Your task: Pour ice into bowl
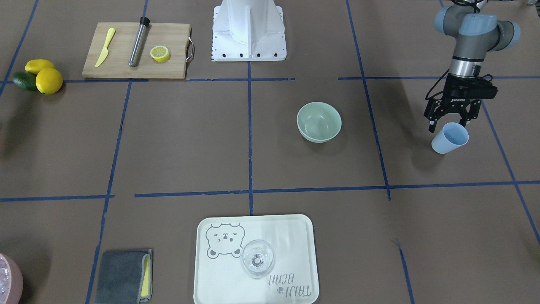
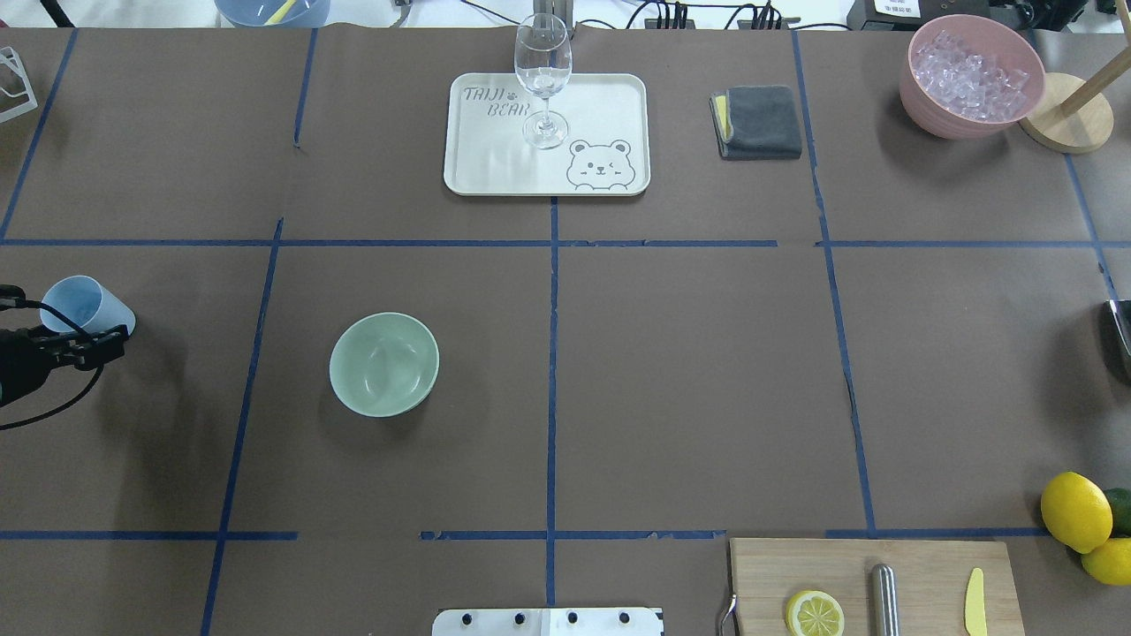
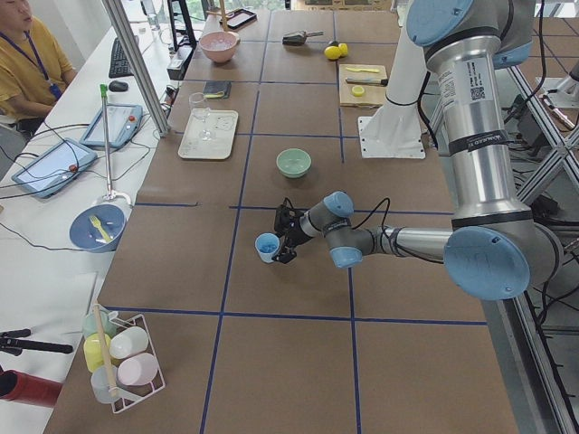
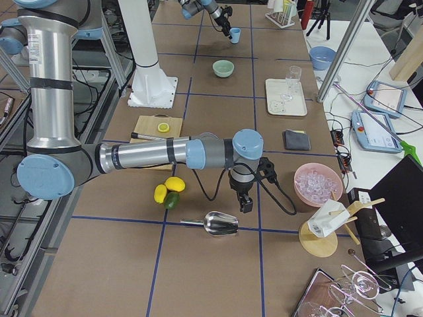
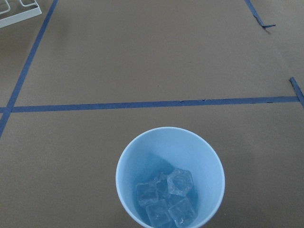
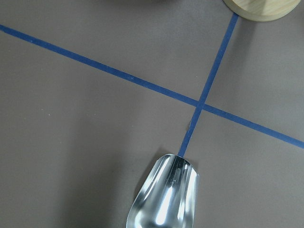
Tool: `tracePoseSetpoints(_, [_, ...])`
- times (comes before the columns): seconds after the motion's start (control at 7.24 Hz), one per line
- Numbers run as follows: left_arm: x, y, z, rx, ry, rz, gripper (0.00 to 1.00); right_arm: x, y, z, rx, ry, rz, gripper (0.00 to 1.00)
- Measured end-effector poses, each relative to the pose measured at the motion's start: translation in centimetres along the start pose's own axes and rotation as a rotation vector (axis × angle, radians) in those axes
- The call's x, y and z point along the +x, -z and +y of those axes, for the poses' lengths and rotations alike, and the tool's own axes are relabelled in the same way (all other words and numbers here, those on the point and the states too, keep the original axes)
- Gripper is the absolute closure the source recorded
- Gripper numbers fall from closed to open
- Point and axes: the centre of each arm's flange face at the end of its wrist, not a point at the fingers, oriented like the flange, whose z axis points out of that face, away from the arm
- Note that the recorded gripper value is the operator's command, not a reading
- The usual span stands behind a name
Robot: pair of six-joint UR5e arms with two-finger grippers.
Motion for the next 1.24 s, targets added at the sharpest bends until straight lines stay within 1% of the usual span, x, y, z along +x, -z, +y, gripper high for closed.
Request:
tracePoseSetpoints(0.28, [-0.5, -1.0, 0.4, 0.007, -0.054, 0.009, 0.09, 0.0, 0.0, 0.1, -0.001, -0.001, 0.000, 0.00])
tracePoseSetpoints(0.55, [-1.3, -2.5, 1.1, 0.015, -0.068, 0.021, 0.11, 0.0, 0.0, 0.1, 0.000, 0.002, 0.001, 0.00])
tracePoseSetpoints(0.83, [-1.7, -2.8, 0.8, 0.025, -0.062, 0.020, 0.12, -0.1, 0.1, 0.0, 0.003, 0.005, 0.001, 0.00])
tracePoseSetpoints(1.24, [-2.0, -2.8, -0.6, 0.053, -0.034, 0.017, 0.12, 0.1, 0.3, 0.0, 0.006, 0.004, 0.004, 0.00])
